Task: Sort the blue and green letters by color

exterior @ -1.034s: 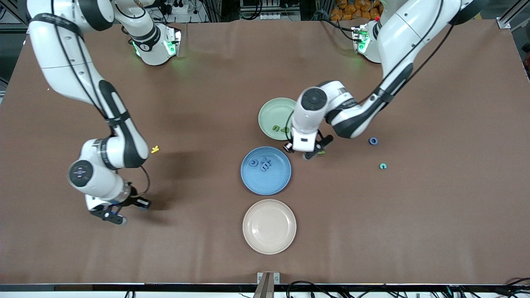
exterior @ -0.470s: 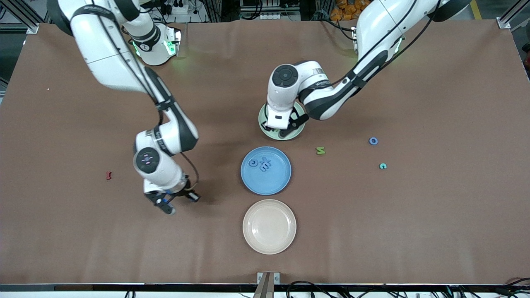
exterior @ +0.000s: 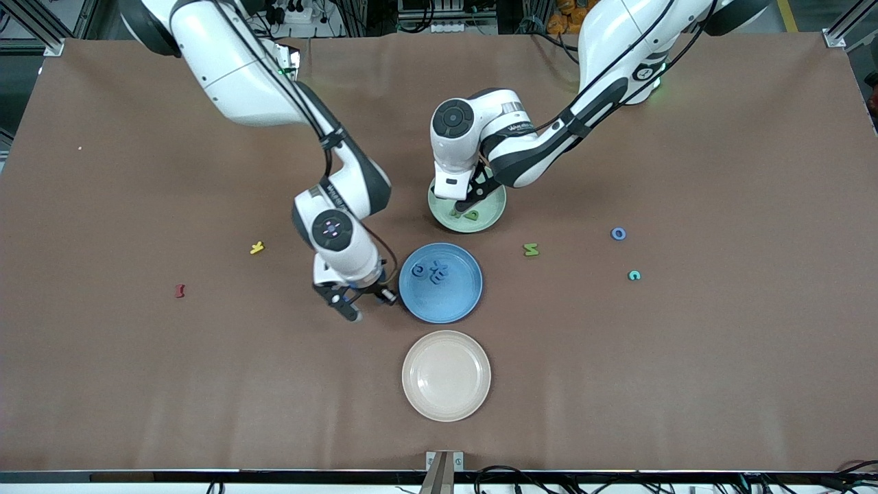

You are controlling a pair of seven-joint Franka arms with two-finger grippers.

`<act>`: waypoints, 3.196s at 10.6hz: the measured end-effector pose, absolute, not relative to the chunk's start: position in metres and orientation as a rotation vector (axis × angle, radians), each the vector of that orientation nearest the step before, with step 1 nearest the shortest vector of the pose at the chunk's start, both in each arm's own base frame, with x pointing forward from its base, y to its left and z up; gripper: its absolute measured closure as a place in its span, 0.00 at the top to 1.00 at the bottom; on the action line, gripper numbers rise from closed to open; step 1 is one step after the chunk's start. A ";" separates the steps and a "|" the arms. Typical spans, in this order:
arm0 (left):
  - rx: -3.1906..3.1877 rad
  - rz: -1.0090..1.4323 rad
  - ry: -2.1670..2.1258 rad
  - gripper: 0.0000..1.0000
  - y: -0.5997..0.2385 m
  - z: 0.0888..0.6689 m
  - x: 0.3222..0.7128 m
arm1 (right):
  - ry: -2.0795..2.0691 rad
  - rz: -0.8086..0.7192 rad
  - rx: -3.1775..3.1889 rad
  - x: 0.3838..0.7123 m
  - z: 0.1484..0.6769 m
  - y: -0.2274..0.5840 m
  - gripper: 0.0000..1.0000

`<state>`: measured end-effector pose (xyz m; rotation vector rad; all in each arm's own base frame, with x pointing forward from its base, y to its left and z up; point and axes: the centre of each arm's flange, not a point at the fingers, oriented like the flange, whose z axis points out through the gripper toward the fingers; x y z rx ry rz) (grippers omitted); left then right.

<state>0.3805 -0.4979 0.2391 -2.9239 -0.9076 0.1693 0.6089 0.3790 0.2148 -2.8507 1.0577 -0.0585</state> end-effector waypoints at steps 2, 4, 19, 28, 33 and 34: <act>-2.920 0.175 -0.908 0.66 -0.497 0.236 0.381 | 1.073 -0.055 -2.827 0.593 0.221 0.411 0.38; -2.919 0.175 -0.910 0.93 -0.494 0.236 0.385 | 1.090 -0.056 -2.803 0.583 0.229 0.433 0.38; -3.069 -0.047 -0.637 1.00 -0.327 0.175 0.470 | 0.829 0.082 -3.008 0.648 0.249 0.310 1.00; -3.112 -0.090 -0.443 1.00 -0.308 0.165 0.481 | 0.679 0.023 -3.115 0.718 0.262 0.002 1.00; -3.118 -0.097 -0.437 1.00 -0.309 0.166 0.483 | 0.457 -0.110 -3.218 0.715 0.345 -0.076 1.00; -3.117 -0.096 -0.437 0.95 -0.309 0.165 0.483 | 0.409 -0.124 -3.229 0.708 0.377 -0.088 1.00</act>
